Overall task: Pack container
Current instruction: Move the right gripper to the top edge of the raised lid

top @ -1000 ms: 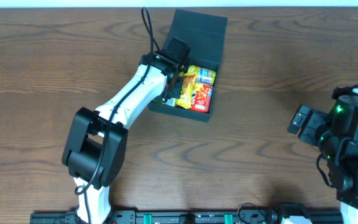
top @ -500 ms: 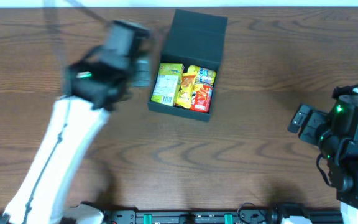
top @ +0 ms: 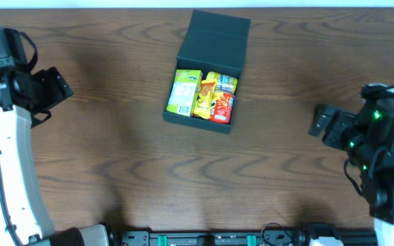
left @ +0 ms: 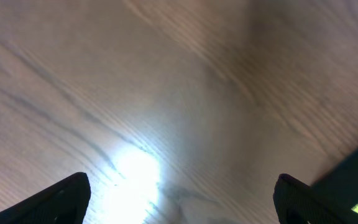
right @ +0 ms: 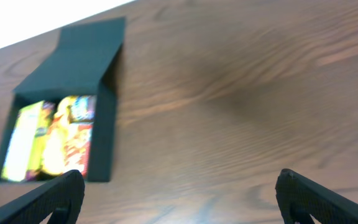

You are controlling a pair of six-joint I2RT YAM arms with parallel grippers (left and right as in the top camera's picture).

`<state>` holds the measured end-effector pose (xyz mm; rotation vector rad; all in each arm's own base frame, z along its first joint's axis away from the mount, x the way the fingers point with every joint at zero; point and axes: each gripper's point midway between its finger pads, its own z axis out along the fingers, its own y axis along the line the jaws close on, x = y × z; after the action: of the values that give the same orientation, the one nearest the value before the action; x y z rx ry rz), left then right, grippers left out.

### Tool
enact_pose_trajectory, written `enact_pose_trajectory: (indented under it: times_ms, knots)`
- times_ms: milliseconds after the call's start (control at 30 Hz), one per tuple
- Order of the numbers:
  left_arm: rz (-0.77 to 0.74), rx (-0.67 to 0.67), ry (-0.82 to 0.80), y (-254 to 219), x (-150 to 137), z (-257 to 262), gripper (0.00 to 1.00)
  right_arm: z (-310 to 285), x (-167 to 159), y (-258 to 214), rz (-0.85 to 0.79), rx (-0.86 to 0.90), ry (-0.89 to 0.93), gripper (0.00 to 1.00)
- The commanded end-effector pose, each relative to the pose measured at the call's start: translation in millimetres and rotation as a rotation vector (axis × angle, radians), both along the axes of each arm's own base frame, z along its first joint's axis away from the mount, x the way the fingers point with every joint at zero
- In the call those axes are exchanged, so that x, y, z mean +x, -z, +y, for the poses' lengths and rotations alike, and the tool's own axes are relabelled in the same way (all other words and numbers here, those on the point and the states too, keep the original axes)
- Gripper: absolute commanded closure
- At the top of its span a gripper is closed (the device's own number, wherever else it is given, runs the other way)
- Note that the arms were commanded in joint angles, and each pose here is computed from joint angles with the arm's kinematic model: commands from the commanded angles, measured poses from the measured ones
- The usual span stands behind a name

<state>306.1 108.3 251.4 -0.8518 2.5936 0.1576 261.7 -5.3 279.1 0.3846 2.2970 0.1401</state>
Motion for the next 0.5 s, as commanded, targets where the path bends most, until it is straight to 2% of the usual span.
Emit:
enact_pose_trajectory:
  times_ms: [0,167,333,467]
  knots:
    - [0.041,-0.041,-0.006,14,2,1,0.05,28,18,24,0.098,0.141,-0.042,0.01]
    - [0.057,-0.045,-0.006,19,5,1,0.05,68,64,46,0.220,0.209,-0.087,0.01]
    - [0.058,-0.045,-0.006,20,5,1,0.05,119,122,37,0.298,0.224,-0.160,0.01]
    - [0.057,-0.046,-0.006,20,5,1,0.05,162,162,46,0.292,0.302,-0.356,0.01]
